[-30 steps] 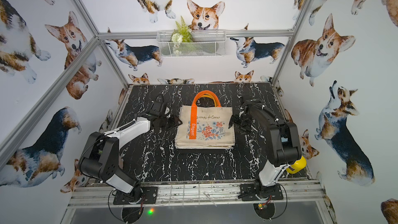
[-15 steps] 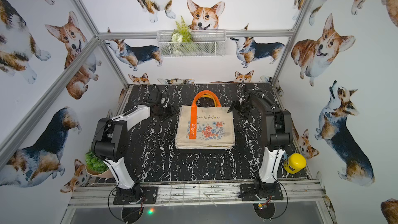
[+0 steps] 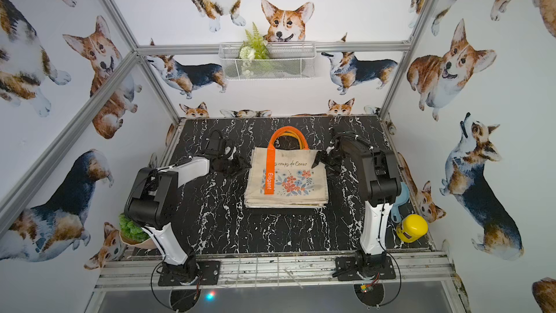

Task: Put away the canvas bag
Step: Move the canvas bag to the center of the board, then adjust the canvas bag at the center of the board.

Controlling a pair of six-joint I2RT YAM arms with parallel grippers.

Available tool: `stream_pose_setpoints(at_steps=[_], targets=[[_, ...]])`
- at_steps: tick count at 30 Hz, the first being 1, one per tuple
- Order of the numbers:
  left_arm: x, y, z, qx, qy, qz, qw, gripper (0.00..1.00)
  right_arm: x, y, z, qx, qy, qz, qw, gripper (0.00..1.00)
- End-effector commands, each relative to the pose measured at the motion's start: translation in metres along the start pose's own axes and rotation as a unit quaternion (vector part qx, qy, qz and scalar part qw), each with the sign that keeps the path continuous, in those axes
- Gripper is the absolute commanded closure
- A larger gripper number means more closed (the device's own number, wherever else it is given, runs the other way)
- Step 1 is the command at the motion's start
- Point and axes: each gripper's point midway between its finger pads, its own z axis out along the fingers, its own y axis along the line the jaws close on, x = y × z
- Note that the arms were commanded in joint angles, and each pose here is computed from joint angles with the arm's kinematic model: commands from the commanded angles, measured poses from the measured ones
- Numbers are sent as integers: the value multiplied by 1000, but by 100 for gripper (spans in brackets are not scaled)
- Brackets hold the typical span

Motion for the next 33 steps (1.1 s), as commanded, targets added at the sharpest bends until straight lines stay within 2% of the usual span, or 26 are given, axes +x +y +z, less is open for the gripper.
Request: stream_pose_setpoints(at_steps=[1, 14, 28, 30, 33], targets=[[-2, -6, 1, 20, -9, 1, 1000, 49, -1, 4, 3, -12, -3, -4, 1000, 20], [-4, -13, -4, 26, -13, 3, 1000, 49, 9, 50, -6, -75, -7, -32, 997, 22], [-1, -7, 6, 31, 0, -6, 1000, 50, 17, 38, 7, -60, 17, -18, 998, 22], [0, -8, 7, 35, 0, -7, 999, 57, 18, 37, 8, -59, 19, -18, 998, 22], [-2, -12, 3, 42, -6, -4, 999, 74, 19, 37, 7, -60, 18, -20, 998, 23]])
